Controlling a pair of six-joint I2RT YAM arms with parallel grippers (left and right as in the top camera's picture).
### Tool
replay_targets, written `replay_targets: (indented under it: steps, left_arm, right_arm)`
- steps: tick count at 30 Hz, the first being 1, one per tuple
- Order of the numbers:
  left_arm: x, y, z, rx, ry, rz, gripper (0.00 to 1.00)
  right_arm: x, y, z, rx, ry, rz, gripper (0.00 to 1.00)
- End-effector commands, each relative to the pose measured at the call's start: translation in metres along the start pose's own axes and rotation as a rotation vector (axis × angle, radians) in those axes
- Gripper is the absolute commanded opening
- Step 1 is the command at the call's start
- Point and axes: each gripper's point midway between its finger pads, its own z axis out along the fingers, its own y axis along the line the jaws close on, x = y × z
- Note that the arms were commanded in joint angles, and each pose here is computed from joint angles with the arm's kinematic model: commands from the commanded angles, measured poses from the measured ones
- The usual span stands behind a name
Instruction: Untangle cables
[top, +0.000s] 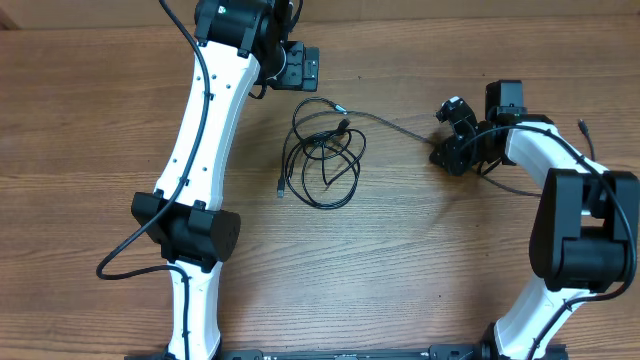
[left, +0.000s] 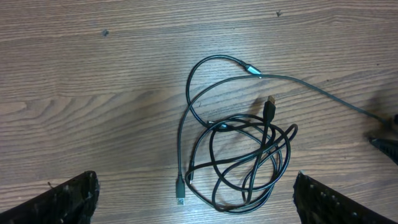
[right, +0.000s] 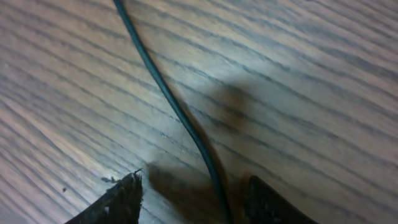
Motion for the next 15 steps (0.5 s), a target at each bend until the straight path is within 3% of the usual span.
replay_targets:
  steps: [1, 3, 5, 8, 10, 15]
  left_arm:
    - [-0.0003, 0.0023, 0.0018, -0.014, -0.001, -0.018, 1.0]
    - [-0.0004, 0.0023, 0.0018, -0.014, -0.001, -0.018, 1.0]
    - [-0.0003, 0.0023, 0.0018, -0.014, -0.001, -0.018, 0.99]
    - [-0.0004, 0.0023, 0.0018, -0.014, -0.001, -0.018, 0.99]
    - [-0.0003, 0.0023, 0.0018, -0.014, -0.001, -0.018, 1.0]
    - [-0.0003, 0.0023, 0.0018, -0.014, -0.001, -0.018, 1.0]
  right_arm:
    - [0.0021, 0.0026, 0.0082, -0.015, 0.01, -0.006, 0.42]
    - [0.0025, 0.0026, 0.009, -0.013, 0.008, -0.006, 0.34]
    - [0.0029, 0.0022, 0.0106, -0.01, 0.002, -0.009, 0.19]
    - [0.0035, 0.0017, 0.0124, -0.006, -0.004, -0.01, 0.14]
    - [0.0045, 0.0022, 0.0129, -0.008, -0.003, -0.005, 0.04]
    - [0.0013, 0.0016, 0.0127, -0.008, -0.016, 0.165, 0.04]
